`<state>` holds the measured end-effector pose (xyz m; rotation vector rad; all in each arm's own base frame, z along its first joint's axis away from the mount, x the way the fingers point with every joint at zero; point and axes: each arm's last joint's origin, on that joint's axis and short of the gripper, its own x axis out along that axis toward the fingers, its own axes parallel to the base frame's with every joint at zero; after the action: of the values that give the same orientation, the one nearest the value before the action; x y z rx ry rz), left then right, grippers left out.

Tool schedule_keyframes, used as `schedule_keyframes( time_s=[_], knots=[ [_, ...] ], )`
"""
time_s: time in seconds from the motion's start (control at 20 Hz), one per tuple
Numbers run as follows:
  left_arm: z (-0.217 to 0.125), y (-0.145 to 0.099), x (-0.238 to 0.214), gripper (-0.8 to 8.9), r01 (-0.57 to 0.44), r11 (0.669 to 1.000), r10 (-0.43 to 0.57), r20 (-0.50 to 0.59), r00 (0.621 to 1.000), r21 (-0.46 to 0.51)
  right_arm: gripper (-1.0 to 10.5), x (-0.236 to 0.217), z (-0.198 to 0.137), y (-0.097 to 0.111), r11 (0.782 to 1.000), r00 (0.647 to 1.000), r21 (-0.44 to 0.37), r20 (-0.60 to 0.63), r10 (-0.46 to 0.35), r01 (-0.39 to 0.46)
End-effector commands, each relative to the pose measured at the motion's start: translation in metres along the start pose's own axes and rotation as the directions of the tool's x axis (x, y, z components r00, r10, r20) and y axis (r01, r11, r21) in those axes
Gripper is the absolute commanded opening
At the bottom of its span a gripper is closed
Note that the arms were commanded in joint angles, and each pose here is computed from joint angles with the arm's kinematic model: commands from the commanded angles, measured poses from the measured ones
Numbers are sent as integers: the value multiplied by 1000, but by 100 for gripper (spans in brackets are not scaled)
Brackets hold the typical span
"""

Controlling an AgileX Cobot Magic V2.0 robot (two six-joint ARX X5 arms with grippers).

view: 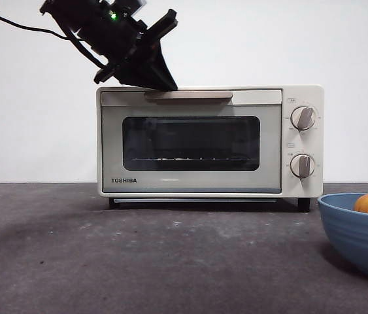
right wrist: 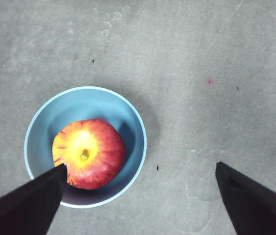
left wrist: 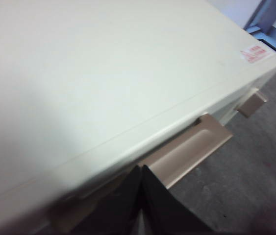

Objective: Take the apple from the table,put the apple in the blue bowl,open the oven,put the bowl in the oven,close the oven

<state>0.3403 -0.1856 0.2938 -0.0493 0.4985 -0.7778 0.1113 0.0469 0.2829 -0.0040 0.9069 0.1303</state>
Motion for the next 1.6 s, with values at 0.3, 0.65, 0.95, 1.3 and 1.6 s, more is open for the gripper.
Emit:
schedule_keyframes(
  time_s=[0.3,0.65,0.95,1.3,1.6],
  knots=[
    [-19,-12,20,7,30,1000,-28,-154,988,9,479,-2,2,0,1000,1000,-2,13,0,0],
    [-38,-30,21,7,65,998,-58,-320,946,10,479,-1,2,-3,999,999,-14,17,-39,39],
    [-53,-41,17,7,69,997,-73,-466,882,-26,479,-1,1,-7,998,998,-20,-3,-60,60],
    [-66,-42,10,7,46,997,-75,-591,804,-64,470,0,-3,-14,999,996,8,-78,-40,41],
    [-62,-54,0,7,101,994,-110,-600,793,-48,470,13,3,-14,999,989,29,-145,30,-26]
  ],
)
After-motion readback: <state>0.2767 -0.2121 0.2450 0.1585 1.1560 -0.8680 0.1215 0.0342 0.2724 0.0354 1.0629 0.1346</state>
